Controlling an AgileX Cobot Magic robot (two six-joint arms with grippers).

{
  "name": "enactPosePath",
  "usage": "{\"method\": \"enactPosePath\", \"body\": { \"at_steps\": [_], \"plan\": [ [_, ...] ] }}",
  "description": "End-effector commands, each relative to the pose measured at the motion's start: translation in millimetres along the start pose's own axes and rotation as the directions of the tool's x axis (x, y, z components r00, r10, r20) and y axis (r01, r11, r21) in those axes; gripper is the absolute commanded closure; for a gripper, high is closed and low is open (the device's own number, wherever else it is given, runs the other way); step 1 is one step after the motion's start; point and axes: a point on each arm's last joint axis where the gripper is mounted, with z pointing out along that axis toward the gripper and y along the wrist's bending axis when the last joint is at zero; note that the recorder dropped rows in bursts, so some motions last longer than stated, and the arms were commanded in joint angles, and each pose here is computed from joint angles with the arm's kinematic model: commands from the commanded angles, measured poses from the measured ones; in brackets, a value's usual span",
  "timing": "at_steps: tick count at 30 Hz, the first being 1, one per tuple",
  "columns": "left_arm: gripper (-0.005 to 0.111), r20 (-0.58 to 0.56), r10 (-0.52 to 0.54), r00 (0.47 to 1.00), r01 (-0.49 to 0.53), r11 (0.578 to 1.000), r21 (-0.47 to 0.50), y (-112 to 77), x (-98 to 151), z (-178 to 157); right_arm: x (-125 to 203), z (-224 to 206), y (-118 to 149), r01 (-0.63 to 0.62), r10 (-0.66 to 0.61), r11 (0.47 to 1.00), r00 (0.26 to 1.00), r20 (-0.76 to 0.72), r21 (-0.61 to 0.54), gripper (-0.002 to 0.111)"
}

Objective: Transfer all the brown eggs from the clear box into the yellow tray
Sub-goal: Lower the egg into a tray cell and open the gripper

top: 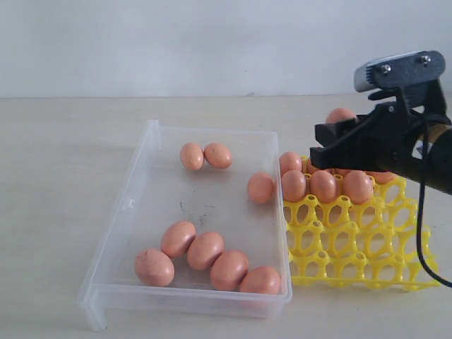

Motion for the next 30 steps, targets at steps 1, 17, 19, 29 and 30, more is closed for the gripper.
{"method": "enactPosePath", "body": {
  "at_steps": [1, 17, 19, 29, 30],
  "plan": [
    [0.103, 0.000, -0.018, 1.000, 0.018, 1.000, 0.002, 0.0, 1, 0, 11, -9, -12, 0.050, -0.053, 0.997, 0.997, 0.064, 0.052, 0.109],
    [0.103, 0.002, -0.018, 1.000, 0.018, 1.000, 0.002, 0.0, 1, 0, 36, -15, -23, 0.098, -0.111, 0.984, 0.991, 0.075, 0.152, 0.109],
    [0.103, 0.002, -0.018, 1.000, 0.018, 1.000, 0.002, 0.0, 1, 0, 44, -8, -26, 0.094, -0.103, 0.982, 0.994, 0.048, 0.167, 0.109],
    [0.103, 0.000, -0.018, 1.000, 0.018, 1.000, 0.002, 0.0, 1, 0, 74, 11, -64, -0.084, 0.059, 0.967, 0.992, 0.108, 0.241, 0.109],
    [0.103, 0.000, -0.018, 1.000, 0.018, 1.000, 0.002, 0.0, 1, 0, 76, 12, -66, -0.093, 0.067, 0.969, 0.991, 0.118, 0.229, 0.109]
  ]
}}
